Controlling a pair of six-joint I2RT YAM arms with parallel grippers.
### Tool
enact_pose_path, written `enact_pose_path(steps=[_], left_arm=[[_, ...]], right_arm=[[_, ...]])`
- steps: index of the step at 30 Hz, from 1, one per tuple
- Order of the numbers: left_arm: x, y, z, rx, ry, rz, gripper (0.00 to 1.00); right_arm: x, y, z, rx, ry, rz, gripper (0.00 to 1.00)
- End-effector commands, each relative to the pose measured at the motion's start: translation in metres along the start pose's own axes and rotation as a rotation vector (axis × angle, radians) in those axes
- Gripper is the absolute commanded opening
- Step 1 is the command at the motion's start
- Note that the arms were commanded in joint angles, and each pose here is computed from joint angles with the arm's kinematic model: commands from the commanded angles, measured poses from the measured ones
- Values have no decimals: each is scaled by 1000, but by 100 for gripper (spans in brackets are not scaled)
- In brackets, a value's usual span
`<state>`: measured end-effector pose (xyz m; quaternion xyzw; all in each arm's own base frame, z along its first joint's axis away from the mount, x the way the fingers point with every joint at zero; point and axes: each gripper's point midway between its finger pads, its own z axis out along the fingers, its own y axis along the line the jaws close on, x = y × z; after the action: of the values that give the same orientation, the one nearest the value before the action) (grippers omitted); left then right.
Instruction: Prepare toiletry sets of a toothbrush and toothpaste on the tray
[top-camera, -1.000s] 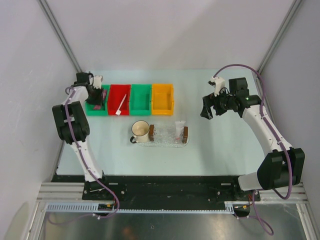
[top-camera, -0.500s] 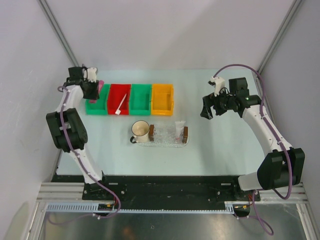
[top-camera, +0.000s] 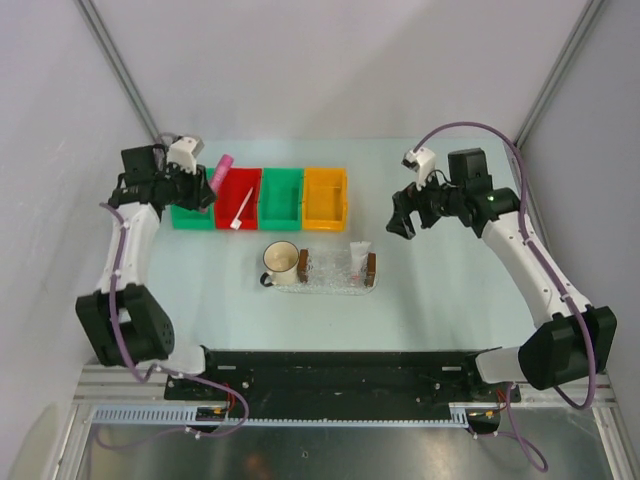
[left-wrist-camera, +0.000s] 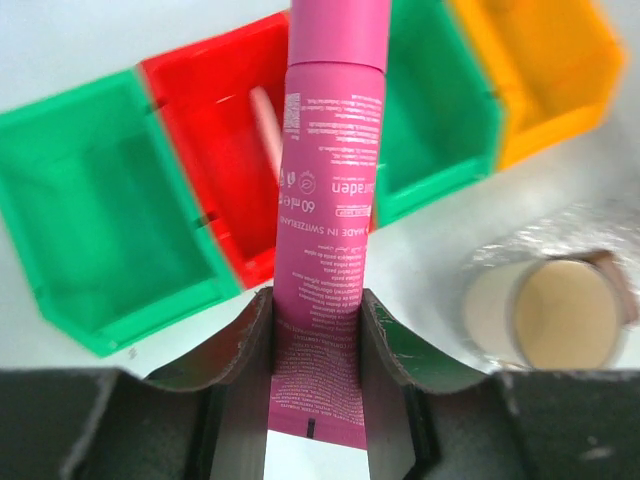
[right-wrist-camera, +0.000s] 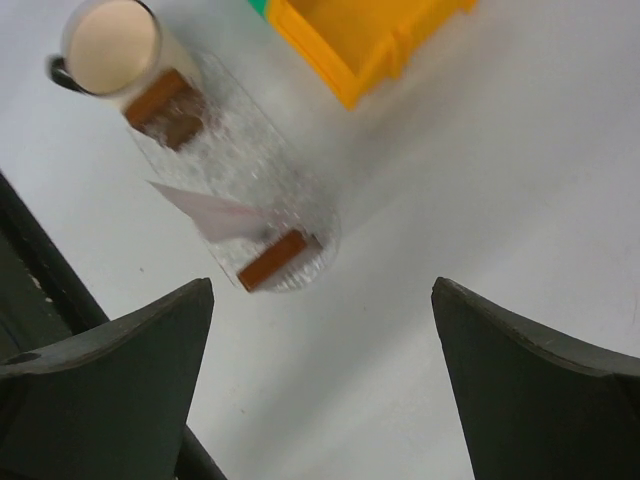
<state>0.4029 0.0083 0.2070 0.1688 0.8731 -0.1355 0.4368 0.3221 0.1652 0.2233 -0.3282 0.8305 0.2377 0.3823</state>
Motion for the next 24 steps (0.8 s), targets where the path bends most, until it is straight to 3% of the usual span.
enact_pose_path(steps=[1,7,12,24], left_arm=[[-44,-94,-29,263,-182,190,0],[-52,-187,-44,429,-222,335,0],[-67,-240,-51,501,-243,414,0],[-77,-283,-42,361,-256,625,0]], right_arm=[[-76,35,-29,-104,-220,-99,98],[-113,68,-29,-300,-285,-61,98],[-147,95,-28,-461,-308,2,98],[-151,116,0,-620,-246,118,95]])
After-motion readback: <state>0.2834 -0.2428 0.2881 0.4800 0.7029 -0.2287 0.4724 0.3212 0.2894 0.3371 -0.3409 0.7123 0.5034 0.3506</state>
